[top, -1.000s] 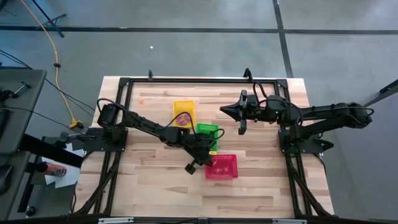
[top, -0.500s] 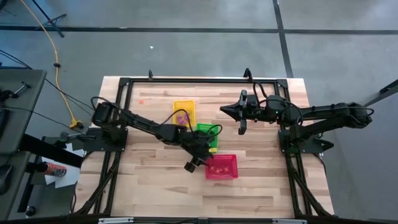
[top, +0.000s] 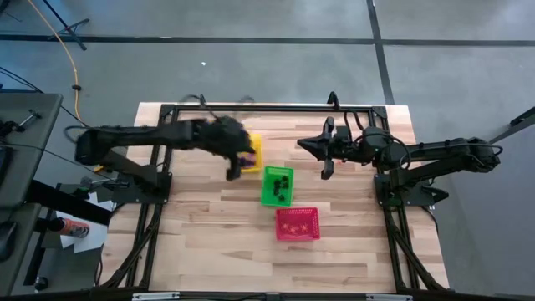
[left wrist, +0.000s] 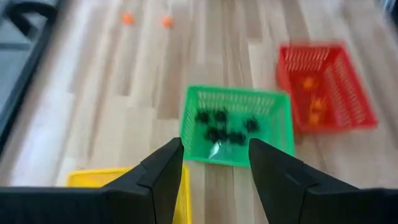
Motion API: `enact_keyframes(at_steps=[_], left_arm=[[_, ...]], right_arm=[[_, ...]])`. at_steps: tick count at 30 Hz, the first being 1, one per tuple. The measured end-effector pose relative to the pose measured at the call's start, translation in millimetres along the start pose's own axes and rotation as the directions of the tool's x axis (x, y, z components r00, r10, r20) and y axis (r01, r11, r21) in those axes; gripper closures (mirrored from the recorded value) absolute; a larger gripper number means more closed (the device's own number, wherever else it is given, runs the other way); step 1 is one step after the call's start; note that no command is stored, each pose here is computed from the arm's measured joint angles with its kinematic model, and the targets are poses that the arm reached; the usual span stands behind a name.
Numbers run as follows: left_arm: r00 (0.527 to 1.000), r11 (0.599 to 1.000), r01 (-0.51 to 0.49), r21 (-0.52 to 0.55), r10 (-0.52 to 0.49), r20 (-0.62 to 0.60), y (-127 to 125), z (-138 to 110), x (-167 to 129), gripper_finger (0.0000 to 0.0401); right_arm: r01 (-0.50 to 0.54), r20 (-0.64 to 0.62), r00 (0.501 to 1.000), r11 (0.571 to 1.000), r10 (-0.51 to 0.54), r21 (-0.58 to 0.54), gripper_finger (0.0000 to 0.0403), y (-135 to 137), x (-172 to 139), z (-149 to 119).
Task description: Sort Halloween decoration
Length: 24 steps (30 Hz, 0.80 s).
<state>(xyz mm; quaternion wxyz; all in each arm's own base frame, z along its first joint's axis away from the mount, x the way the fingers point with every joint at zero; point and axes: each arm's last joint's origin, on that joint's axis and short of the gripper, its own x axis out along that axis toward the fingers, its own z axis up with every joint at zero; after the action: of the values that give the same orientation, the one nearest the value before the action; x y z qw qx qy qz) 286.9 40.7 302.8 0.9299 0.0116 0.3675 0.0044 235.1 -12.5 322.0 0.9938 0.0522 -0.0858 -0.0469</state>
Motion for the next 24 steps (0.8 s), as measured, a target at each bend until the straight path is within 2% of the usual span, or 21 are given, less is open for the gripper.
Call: enact_keyframes(at_steps=[3,5,9,12,18,20,24], left_arm=[[0.991,0.998,-0.015,-0.058,0.023,0.134,8.9,-4.7,-34.5,0.0229],[0.967,0.996,-0.02,-0.092,0.042,0.251,10.8,-8.8,-53.6,0.0229],[0.877,0.991,-0.01,-0.134,0.073,0.475,5.6,-22.0,-81.8,0.0229],[0.798,0.985,0.033,-0.167,0.075,0.598,-0.3,-36.2,-89.8,0.0229],[0.677,0.976,0.132,-0.174,0.04,0.735,-12.0,-63.3,-85.7,0.0229],[0.664,0.971,0.161,-0.174,0.024,0.747,-15.3,-67.6,-83.0,0.0229],[0.671,0.97,0.182,-0.164,0.0,0.742,-20.3,-71.2,-79.3,0.0236]], right_arm=[[-0.001,0.007,1.0,1.0,0.001,0.0,0.0402,0.1,0.0,0.7],[-0.001,0.007,1.0,1.0,0.001,0.0,0.0402,0.1,0.0,0.7],[-0.001,0.008,1.0,1.0,0.001,0.0,0.0402,0.1,0.0,0.8],[0.0,0.008,1.0,1.0,0.0,0.0,0.0402,0.1,0.0,0.8],[-0.001,0.007,1.0,1.0,0.001,0.0,0.0402,0.1,0.0,0.7],[-0.001,0.008,1.0,1.0,0.001,0.0,0.0402,0.1,0.0,0.8],[-0.001,0.007,1.0,1.0,0.001,0.0,0.0402,0.1,0.0,0.7]])
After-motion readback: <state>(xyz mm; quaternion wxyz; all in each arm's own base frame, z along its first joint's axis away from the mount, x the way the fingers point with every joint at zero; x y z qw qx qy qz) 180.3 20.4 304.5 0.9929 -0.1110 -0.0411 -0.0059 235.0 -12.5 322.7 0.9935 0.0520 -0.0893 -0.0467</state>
